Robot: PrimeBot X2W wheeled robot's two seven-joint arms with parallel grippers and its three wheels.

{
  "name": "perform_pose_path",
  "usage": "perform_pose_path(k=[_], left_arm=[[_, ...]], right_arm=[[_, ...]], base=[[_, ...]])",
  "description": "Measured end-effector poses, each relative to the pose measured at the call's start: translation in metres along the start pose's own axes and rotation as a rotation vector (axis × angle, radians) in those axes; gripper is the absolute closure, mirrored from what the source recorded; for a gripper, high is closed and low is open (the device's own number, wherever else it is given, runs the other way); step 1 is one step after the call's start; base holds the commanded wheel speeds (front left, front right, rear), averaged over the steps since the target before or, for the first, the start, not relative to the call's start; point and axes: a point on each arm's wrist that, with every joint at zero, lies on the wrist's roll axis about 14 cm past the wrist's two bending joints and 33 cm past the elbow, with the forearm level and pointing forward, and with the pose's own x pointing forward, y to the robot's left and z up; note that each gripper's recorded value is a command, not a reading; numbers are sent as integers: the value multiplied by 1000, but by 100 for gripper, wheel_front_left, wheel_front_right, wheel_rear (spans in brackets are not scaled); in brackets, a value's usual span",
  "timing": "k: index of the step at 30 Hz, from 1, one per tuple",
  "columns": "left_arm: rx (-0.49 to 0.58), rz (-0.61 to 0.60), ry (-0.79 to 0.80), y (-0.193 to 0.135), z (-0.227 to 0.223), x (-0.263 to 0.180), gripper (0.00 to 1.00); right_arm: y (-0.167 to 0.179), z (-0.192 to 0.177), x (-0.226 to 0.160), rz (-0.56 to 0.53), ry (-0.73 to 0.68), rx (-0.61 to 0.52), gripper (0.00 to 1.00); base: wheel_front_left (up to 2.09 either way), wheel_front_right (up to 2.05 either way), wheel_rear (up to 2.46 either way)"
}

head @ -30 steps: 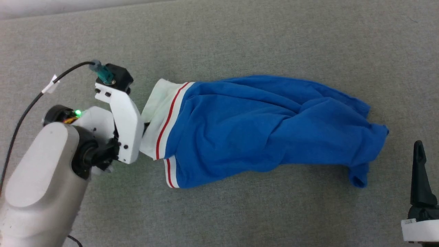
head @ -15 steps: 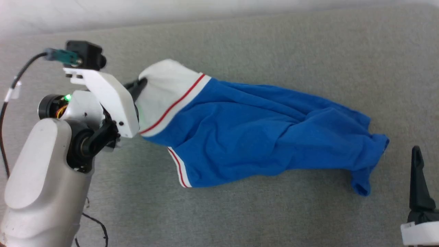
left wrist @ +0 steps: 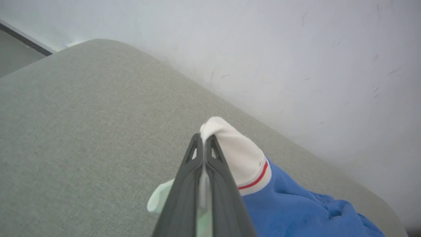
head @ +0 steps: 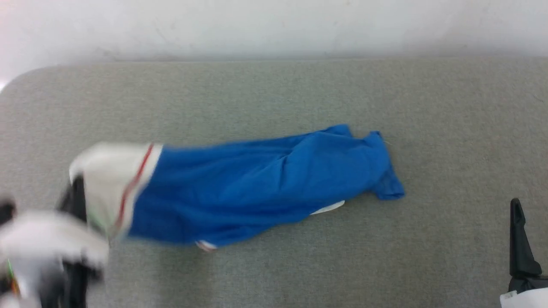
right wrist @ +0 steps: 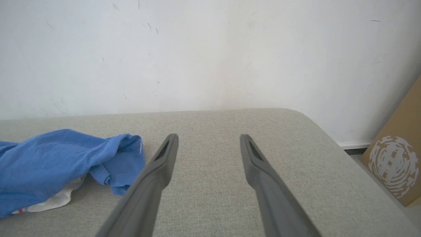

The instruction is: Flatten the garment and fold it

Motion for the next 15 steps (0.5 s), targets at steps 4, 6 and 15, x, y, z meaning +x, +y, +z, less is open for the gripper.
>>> perform_pose_path(k=[4,6,15], left_arm=[[-110,96,100,27,-51,-46,100],[-160,112,156,25,-75,-64,100],[-110,80,181,9,-98,-69,0]], right_arm=[[2,-4,-2,8,18,-2,0],[3,-5,-1,13,20,-2,0],[13,-4,3,42,23,4,0]], base=[[0,0,0],[0,0,0],[0,0,0]])
